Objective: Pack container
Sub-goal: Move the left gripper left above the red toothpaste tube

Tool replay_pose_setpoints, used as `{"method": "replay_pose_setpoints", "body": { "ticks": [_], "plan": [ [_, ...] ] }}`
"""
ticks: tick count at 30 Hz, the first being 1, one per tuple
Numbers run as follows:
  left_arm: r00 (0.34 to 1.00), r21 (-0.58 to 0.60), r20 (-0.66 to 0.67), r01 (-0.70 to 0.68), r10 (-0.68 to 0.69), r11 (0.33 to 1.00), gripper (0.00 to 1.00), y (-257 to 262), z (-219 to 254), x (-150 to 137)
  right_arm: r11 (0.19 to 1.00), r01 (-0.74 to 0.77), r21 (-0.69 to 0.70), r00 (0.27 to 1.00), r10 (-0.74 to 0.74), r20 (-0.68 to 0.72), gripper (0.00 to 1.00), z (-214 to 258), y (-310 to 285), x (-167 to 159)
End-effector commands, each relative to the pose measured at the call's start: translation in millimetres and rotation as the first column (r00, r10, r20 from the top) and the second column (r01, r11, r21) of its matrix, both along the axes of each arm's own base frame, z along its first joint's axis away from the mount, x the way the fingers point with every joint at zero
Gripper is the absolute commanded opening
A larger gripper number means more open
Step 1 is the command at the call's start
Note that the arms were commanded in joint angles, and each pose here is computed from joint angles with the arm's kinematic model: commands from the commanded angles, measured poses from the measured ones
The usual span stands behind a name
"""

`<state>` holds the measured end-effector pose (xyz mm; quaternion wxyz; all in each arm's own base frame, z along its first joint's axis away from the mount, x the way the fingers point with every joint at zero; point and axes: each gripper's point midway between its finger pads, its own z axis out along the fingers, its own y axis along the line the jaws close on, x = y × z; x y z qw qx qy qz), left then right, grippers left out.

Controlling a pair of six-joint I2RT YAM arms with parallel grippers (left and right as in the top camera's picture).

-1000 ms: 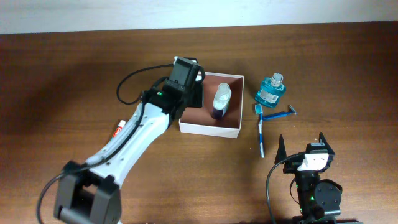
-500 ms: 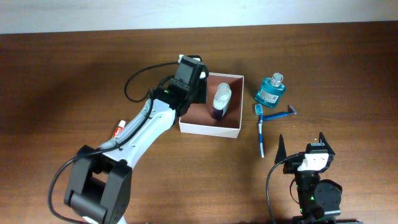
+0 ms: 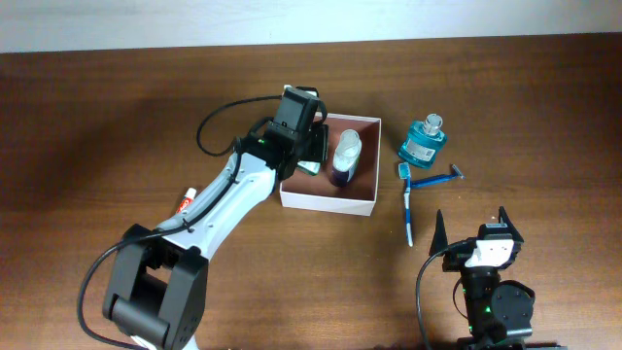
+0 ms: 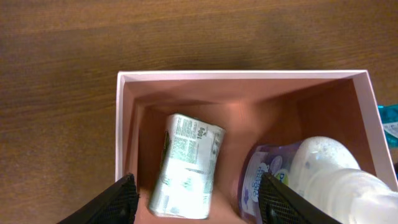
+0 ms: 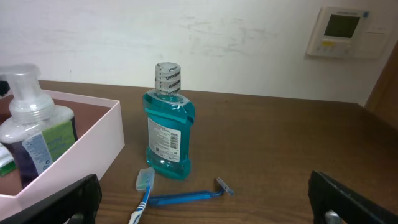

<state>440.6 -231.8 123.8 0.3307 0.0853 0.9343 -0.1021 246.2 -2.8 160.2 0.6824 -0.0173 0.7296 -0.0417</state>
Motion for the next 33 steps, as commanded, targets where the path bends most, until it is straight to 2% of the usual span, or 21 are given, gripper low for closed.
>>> {"method": "replay_pose_setpoints", "body": {
  "ticks": [1,4,8,12,13,15,16,18,24,25,28,33],
  "plan": [
    [0.997,-0.006,0.061,0.049,-0.049,0.999,0.63,-5,36,1,1.000,0.006,0.001,1.000,-0.006,-0.005,0.98,-3,-1,0],
    [0.993,0.046,0.098,0.056,-0.060,0.997,0.63,5,57,1,1.000,0.006,0.001,1.000,-0.006,-0.005,0.98,-3,-1,0],
    [0.991,0.150,0.128,-0.070,0.050,0.986,0.64,53,93,-1,1.000,0.006,0.001,1.000,-0.006,-0.005,0.99,-3,-1,0],
    [0.985,0.206,0.086,-0.164,0.150,0.965,0.65,108,110,-18,1.000,0.006,0.001,1.000,-0.006,-0.005,0.99,-3,-1,0],
    [0.983,0.216,0.069,-0.182,0.171,0.959,0.68,120,111,-23,1.000,0.006,0.001,1.000,-0.006,-0.005,0.99,-3,-1,0],
    [0.975,0.242,0.026,-0.221,0.221,0.945,0.73,147,109,-33,1.000,0.006,0.001,1.000,-0.006,-0.005,0.99,-3,-1,0],
    [0.968,0.258,-0.004,-0.242,0.251,0.935,0.79,163,106,-39,1.000,0.006,0.001,1.000,-0.006,-0.005,0.99,-3,-1,0],
    [0.955,0.276,-0.056,-0.266,0.292,0.924,0.85,182,99,-48,1.000,0.006,0.001,1.000,-0.006,-0.005,0.99,-3,-1,0],
    [0.905,0.240,-0.214,-0.316,0.368,0.918,0.87,220,76,-70,1.000,0.006,0.001,1.000,-0.006,-0.005,0.99,-3,-1,0],
    [0.899,0.230,-0.227,-0.325,0.375,0.917,0.92,223,73,-72,1.000,0.006,0.001,1.000,-0.006,-0.005,0.98,-3,-1,0],
    [0.862,0.219,-0.252,-0.392,0.440,0.893,0.92,239,64,-76,1.000,0.006,0.001,1.000,-0.006,-0.005,0.98,-3,-1,0],
    [0.828,0.240,-0.294,-0.419,0.477,0.875,0.89,255,45,-86,1.000,0.006,0.001,1.000,-0.006,-0.005,0.99,-3,-1,0]
  ]
}}
